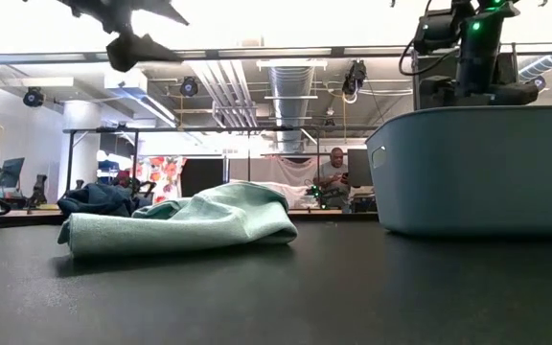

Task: Sort towels by color in basket
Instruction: Put the blue towel into the yellow bin

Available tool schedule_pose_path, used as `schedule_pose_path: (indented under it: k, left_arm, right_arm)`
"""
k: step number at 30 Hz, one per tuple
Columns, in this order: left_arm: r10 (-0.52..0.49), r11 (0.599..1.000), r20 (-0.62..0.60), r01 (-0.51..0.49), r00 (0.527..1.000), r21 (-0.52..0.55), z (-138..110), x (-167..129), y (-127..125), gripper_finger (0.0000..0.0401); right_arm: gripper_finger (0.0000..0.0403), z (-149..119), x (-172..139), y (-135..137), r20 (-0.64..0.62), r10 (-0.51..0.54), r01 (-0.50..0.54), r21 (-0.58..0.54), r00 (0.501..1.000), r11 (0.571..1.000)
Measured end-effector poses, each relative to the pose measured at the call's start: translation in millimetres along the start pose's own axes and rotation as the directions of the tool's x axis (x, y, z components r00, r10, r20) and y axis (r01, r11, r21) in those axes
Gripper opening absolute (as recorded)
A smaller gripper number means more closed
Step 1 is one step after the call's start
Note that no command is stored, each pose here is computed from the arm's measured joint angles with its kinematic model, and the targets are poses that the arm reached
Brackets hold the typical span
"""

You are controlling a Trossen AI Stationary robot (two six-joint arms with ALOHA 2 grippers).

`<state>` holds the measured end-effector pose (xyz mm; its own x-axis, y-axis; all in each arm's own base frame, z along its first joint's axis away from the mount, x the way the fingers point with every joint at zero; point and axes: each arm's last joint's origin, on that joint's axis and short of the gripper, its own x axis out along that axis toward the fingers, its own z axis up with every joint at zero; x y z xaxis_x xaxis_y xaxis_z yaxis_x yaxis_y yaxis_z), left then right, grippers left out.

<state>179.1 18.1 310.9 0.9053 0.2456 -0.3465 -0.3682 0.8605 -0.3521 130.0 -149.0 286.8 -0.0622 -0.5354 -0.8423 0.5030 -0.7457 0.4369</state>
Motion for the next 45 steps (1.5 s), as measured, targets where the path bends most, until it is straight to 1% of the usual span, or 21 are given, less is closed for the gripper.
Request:
schedule_pose_path:
  k: [2,4,9,13,17,28,37,45]
  left_arm:
    - [0.090,0.996,0.011,-0.090,0.996,-0.019,0.4,0.8,7.5,0.0293]
    - [0.133,0.990,0.020,-0.132,0.991,-0.043,3.0,1.3,14.8,0.0293]
    - [0.165,0.984,0.031,-0.163,0.986,-0.066,9.0,0.0,28.4,0.0293]
    - [0.173,0.984,0.039,-0.171,0.984,-0.057,10.1,-1.8,30.4,0.0293]
    - [0.175,0.984,0.035,-0.173,0.984,-0.046,9.7,-2.8,30.6,0.0293]
    - [0.199,0.980,-0.001,-0.198,0.980,-0.031,5.9,-8.8,33.9,0.0293]
    - [0.206,0.978,0.008,-0.206,0.979,-0.039,6.6,-13.7,35.7,0.0293]
    - [0.229,0.972,-0.039,-0.230,0.973,-0.036,1.9,-15.3,38.3,0.0293]
  right_arm:
    - [0.0273,0.5,0.3,0.3,0.019,0.004,-0.003,-0.042,1.000,0.999]
    - [0.0276,0.6,0.3,0.4,0.023,0.005,-0.003,-0.087,1.000,0.996]
    - [0.0280,1.5,-2.6,2.1,0.019,0.016,-0.011,-0.213,1.000,0.977]
    - [0.0284,2.6,-6.1,4.8,0.016,0.030,-0.024,-0.294,0.999,0.956]
    - [0.0288,3.1,-7.5,6.0,0.014,0.036,-0.029,-0.334,0.999,0.942]
    - [0.0302,2.9,-7.5,6.0,0.006,0.035,-0.031,-0.345,0.999,0.938]
    - [0.0315,2.9,-7.5,6.0,0.006,0.035,-0.031,-0.345,0.999,0.938]
    - [0.0325,2.9,-7.5,6.0,0.006,0.035,-0.031,-0.345,0.999,0.938]
